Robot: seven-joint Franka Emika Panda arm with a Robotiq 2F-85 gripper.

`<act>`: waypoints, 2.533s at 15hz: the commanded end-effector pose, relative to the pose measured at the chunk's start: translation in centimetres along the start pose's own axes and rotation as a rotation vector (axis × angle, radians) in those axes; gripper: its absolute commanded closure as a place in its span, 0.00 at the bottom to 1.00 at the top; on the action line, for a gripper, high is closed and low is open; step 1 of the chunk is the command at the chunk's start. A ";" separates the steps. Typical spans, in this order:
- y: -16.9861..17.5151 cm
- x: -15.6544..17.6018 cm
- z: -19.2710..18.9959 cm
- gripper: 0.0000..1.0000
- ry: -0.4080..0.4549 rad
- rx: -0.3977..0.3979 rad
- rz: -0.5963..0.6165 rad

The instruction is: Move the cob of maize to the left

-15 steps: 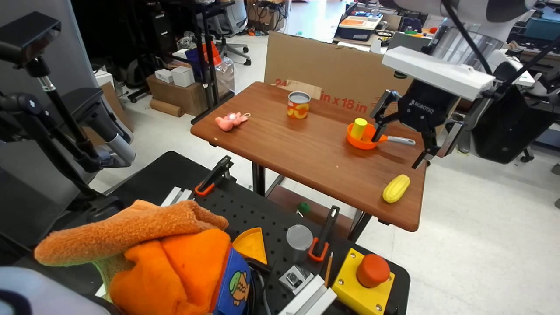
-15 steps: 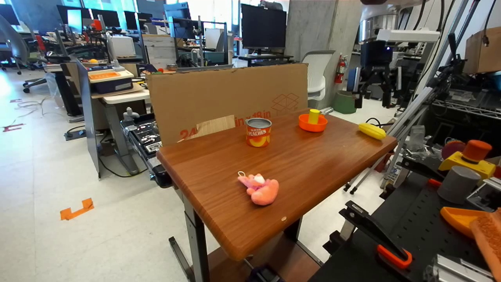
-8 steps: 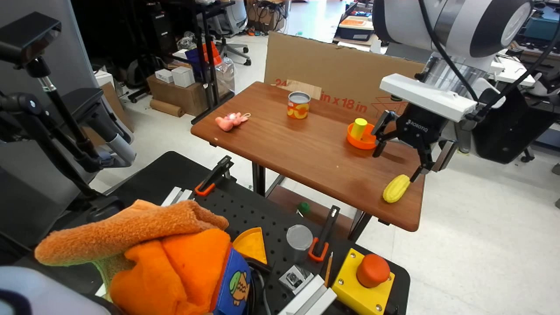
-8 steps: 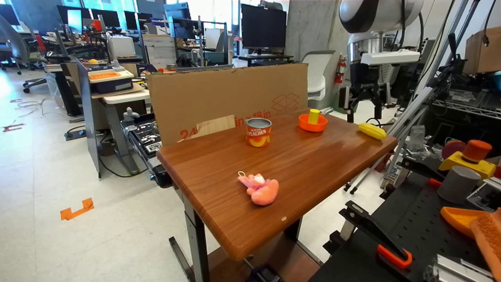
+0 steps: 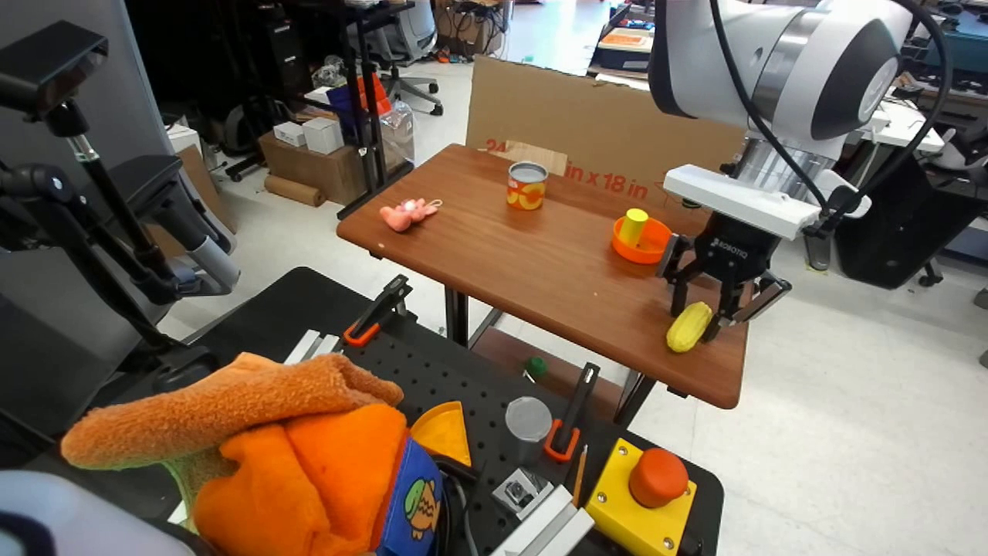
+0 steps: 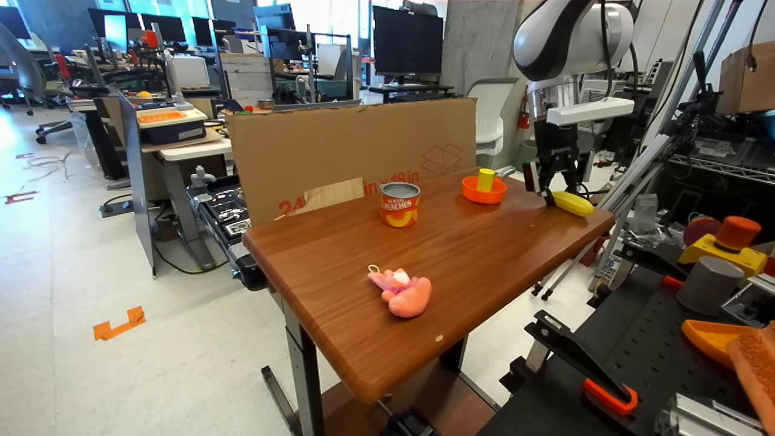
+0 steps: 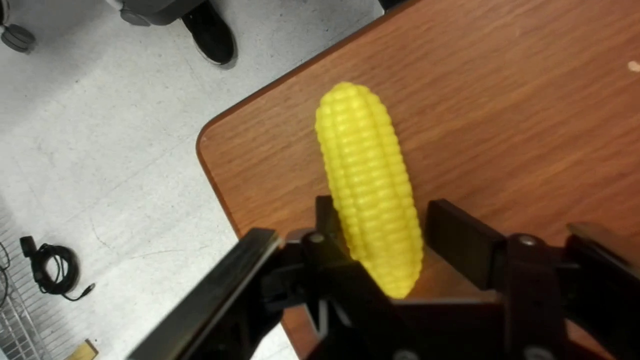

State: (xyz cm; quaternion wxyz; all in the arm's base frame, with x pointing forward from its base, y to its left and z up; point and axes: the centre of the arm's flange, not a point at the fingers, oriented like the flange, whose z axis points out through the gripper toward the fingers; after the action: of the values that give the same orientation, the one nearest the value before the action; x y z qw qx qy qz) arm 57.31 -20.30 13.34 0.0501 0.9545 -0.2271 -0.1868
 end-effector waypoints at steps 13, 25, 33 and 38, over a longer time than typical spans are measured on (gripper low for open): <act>-9.9 -9.3 -8.9 0.81 0.201 0.054 -0.287; -21.7 -11.5 -2.3 0.81 0.129 -0.003 -0.519; -21.1 -13.6 -1.5 0.17 0.078 -0.028 -0.600; -17.9 -19.8 -6.3 0.00 0.122 0.026 -0.717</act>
State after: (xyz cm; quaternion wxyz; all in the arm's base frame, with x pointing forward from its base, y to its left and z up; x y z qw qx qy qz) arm 54.87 5.22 16.42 0.0033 0.9838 0.0962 -0.1516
